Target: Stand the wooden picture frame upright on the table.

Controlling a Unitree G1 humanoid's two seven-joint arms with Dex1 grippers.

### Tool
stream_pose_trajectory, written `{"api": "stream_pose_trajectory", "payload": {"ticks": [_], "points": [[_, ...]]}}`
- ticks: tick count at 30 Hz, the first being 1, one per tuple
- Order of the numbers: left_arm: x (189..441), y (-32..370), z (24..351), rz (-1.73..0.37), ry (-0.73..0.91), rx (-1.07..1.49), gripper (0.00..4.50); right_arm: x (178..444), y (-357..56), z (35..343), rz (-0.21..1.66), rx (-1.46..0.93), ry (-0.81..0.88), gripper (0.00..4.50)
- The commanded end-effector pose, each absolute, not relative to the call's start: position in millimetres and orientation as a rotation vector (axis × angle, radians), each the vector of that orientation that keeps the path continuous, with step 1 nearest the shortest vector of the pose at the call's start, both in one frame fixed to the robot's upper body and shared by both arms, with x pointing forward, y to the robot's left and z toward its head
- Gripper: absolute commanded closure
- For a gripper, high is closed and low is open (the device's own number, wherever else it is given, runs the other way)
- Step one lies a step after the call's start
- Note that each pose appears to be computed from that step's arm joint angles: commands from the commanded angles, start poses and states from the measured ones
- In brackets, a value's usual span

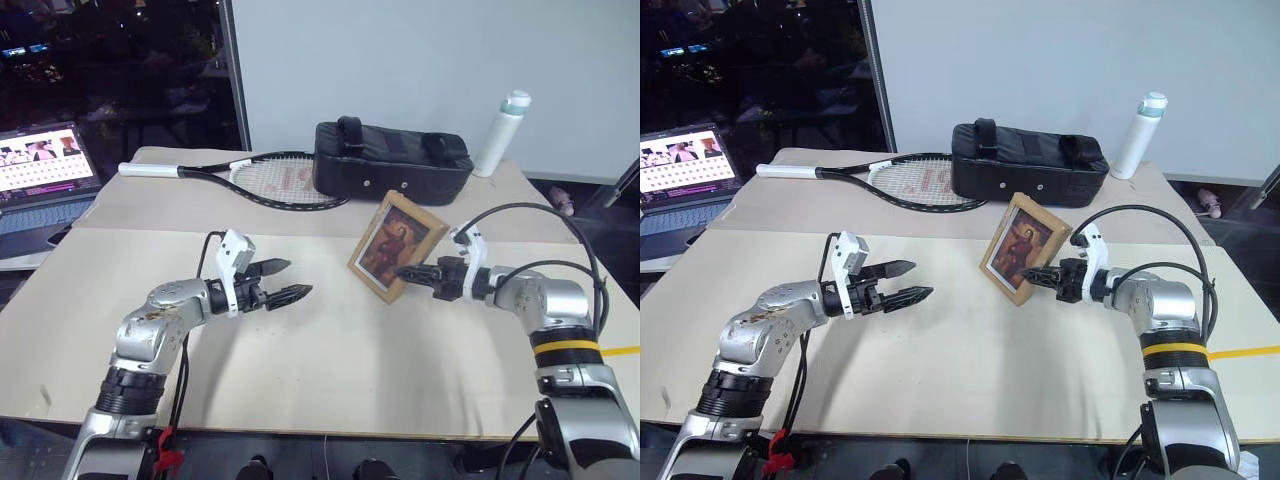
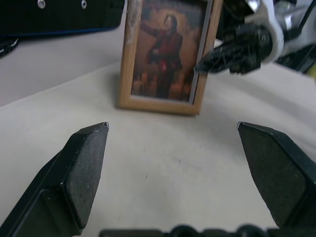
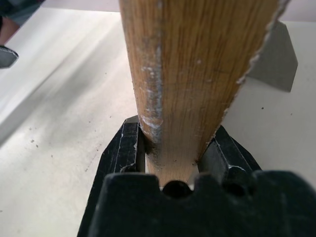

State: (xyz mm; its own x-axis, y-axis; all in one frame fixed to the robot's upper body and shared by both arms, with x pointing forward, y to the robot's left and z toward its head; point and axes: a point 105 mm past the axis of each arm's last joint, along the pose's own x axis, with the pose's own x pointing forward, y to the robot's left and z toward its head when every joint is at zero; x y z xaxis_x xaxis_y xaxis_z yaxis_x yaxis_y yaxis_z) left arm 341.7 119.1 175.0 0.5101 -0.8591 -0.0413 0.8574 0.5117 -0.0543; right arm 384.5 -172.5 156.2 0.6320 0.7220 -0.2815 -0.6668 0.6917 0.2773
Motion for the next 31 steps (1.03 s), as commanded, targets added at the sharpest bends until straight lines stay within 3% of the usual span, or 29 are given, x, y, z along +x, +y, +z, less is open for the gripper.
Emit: {"api": "stream_pose_trajectory", "payload": {"ticks": [1,4,8,10,13,15,21,24,31], "points": [[345,130,182,-0.999,0.030,-0.023,0.00,378,-167,156,0.827,0.192,0.380,2.27],[348,133,173,-0.977,0.048,0.035,0.00,371,-173,165,0.840,0.202,0.355,1.48],[353,138,162,-0.926,0.041,0.094,0.00,352,-196,170,0.811,0.208,0.333,0.04],[354,140,156,-0.901,0.035,0.120,0.00,337,-205,168,0.807,0.194,0.333,0.04],[357,147,147,-0.828,0.020,0.156,0.00,305,-219,147,0.813,-0.066,0.373,0.04],[355,152,135,-0.810,0.056,0.168,0.00,294,-225,151,0.777,-0.150,0.308,0.04],[360,156,125,-0.717,0.065,0.053,0.00,295,-254,187,0.430,-0.283,-0.055,0.04],[364,150,125,-0.689,0.053,0.077,0.00,290,-262,184,0.324,-0.307,-0.110,0.04],[351,138,127,-0.769,0.060,0.091,0.00,285,-249,155,0.333,-0.228,-0.076,0.04]]}}
